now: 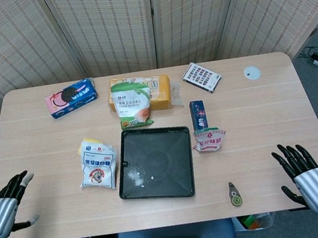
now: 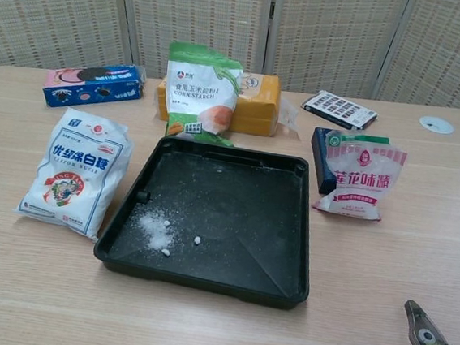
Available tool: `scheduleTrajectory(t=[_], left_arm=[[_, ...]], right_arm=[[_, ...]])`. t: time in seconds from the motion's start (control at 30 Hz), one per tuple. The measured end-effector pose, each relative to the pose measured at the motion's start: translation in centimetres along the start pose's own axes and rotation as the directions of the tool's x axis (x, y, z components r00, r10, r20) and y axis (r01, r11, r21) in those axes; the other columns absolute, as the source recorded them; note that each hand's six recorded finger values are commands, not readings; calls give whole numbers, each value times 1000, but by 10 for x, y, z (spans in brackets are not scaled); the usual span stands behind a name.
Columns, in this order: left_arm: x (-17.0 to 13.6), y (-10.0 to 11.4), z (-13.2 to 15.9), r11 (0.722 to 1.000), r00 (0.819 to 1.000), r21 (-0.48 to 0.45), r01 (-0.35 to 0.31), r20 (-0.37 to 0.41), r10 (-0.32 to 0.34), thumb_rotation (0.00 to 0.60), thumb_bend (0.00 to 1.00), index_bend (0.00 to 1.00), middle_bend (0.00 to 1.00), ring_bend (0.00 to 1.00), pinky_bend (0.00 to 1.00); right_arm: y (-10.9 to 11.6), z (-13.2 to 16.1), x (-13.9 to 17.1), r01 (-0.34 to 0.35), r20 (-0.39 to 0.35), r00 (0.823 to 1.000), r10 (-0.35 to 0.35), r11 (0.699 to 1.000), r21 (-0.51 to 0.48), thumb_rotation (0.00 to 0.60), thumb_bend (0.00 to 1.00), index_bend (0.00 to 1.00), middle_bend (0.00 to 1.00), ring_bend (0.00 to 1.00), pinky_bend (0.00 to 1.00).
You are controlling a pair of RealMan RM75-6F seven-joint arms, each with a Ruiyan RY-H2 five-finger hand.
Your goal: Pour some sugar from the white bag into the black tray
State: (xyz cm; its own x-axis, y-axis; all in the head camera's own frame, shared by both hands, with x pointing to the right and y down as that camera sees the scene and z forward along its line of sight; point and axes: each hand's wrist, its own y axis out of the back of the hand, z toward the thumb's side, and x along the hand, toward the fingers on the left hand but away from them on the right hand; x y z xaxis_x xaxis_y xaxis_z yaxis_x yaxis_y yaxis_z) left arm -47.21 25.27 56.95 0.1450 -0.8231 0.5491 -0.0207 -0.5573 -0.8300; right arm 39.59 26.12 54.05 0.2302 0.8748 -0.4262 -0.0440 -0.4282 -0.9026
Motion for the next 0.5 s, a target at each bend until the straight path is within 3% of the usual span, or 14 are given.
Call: scheduleTrajectory(t=[0.13, 0.23, 0.5], left_arm=[[-50, -3, -3, 992, 995, 122, -12, -95, 24, 600, 165, 0, 0, 0, 0], [-62, -2, 2, 992, 992, 129, -5, -123, 21, 600, 165, 0, 0, 0, 0], [-82, 5, 18, 987, 991, 161, -27, -126, 48, 600, 165, 0, 0, 0, 0]], right_arm=[[6, -16, -3, 31, 88, 996, -32, 999, 11, 600, 299, 0, 0, 0, 0], [11, -26, -4, 45, 134, 990, -48, 999, 21, 600, 299, 0, 0, 0, 0], [11, -19, -2, 45, 112, 992, -49, 998, 37, 600, 299, 0, 0, 0, 0]])
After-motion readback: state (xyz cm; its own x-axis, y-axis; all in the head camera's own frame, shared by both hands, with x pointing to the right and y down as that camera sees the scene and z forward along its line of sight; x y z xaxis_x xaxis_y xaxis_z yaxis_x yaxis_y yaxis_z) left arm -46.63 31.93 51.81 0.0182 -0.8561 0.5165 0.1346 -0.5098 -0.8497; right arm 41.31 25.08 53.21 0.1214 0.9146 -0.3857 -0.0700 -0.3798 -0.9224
